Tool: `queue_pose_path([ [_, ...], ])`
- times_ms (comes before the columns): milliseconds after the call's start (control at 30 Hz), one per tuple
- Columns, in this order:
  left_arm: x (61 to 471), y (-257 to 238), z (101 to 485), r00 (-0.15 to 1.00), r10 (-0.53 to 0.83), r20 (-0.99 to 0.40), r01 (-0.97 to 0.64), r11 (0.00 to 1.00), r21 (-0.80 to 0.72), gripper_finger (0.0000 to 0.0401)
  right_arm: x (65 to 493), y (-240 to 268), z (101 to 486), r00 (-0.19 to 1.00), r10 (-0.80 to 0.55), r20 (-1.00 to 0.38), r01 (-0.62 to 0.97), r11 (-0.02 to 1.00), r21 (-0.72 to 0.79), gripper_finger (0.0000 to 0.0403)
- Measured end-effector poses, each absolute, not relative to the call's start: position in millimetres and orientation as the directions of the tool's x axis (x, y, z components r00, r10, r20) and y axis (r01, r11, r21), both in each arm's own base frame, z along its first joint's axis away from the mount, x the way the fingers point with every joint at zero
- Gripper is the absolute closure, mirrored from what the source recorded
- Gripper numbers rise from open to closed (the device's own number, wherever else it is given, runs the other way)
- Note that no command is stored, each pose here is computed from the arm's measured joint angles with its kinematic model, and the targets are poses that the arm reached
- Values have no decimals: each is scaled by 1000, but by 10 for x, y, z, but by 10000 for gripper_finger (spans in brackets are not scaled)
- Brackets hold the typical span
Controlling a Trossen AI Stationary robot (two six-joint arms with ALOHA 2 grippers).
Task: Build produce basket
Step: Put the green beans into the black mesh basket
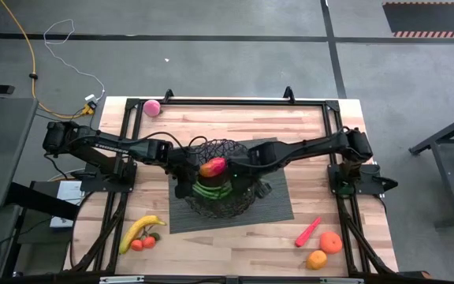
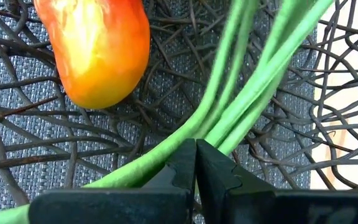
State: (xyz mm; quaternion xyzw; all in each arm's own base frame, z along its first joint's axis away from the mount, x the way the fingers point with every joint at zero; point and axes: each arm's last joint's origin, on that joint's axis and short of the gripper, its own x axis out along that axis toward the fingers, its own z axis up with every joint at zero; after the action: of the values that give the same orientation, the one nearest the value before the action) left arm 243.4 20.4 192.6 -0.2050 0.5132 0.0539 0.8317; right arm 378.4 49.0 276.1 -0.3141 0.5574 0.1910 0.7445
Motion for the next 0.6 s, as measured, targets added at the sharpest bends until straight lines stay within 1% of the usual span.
queue_pose_path([
  [133,2435,199,1925,467,-133,-874,-288,912,-293,401,3786,553,2774,316,-46,-948,-800,524,-292,397],
  [200,2435,198,1925,467,-136,-874,-286,912,-295,401,3787,559,2775,319,-51,-946,-846,435,-308,397],
  [300,2435,197,1925,467,-138,-873,-285,911,-297,401,3794,541,2779,332,-118,-936,-881,315,-352,396],
  [400,2435,197,1924,467,-138,-873,-285,911,-297,401,3826,518,2794,368,-194,-909,-879,247,-409,396],
  [500,2435,197,1924,467,-138,-873,-285,911,-297,401,3852,509,2803,392,-185,-901,-874,232,-428,396],
  [600,2435,197,1924,467,-138,-873,-285,911,-297,401,3870,516,2811,411,-188,-892,-879,177,-442,396],
])
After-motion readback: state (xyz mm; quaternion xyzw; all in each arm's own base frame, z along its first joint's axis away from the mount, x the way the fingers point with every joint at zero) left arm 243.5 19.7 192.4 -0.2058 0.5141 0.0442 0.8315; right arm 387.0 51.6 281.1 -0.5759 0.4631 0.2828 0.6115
